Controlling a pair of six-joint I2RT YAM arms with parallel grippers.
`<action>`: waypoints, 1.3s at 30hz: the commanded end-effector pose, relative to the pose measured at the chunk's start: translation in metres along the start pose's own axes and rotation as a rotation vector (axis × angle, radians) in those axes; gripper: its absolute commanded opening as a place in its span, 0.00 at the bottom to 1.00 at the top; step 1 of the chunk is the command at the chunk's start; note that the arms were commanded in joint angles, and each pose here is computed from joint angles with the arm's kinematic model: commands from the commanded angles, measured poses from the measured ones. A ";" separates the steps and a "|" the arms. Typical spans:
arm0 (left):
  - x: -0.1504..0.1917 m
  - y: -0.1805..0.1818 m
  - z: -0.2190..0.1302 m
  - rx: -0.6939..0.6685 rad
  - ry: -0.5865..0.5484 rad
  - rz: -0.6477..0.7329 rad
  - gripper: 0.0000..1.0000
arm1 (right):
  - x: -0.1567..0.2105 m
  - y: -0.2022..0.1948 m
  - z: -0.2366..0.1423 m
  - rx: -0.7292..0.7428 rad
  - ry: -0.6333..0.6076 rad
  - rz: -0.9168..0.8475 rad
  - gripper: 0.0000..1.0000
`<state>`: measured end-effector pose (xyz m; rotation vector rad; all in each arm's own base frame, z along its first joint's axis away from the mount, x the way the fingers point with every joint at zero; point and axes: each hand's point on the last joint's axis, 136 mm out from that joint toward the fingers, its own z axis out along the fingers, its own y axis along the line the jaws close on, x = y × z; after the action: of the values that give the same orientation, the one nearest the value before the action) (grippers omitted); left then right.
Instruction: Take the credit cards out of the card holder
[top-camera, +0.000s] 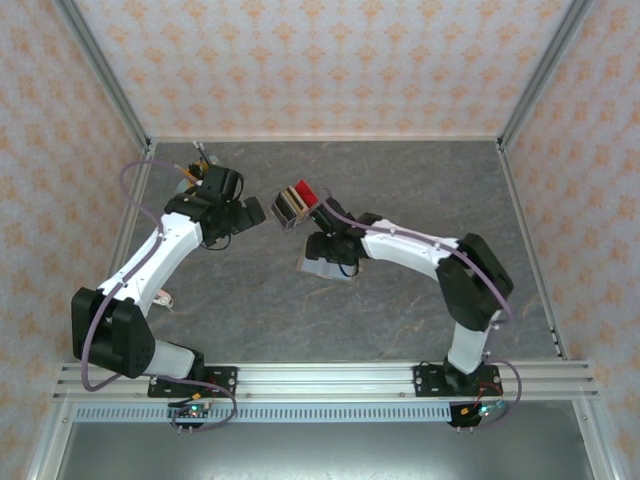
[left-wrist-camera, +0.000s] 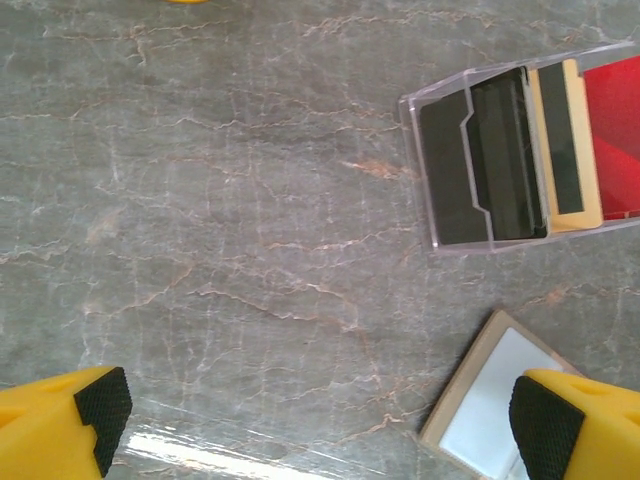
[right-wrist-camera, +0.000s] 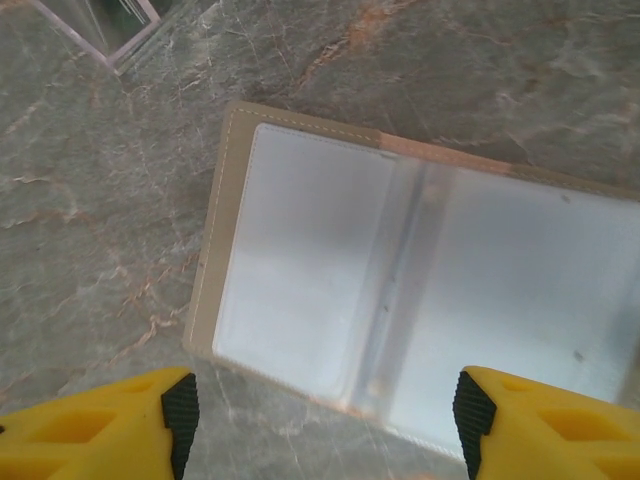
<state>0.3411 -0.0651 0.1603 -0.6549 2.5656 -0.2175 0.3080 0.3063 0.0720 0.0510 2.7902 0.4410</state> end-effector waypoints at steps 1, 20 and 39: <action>0.001 0.007 -0.002 0.004 -0.011 0.022 1.00 | 0.001 -0.012 0.011 0.121 0.028 0.007 0.67; 0.008 0.011 0.013 -0.007 0.028 0.035 1.00 | 0.018 -0.018 0.067 0.324 0.161 -0.097 0.78; 0.011 0.009 0.017 0.002 0.047 0.024 1.00 | 0.022 -0.006 0.036 0.162 0.127 -0.225 0.35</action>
<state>0.3358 -0.0653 0.1429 -0.6217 2.6123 -0.2275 0.3101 0.3210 0.0255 -0.1731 2.8939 0.1775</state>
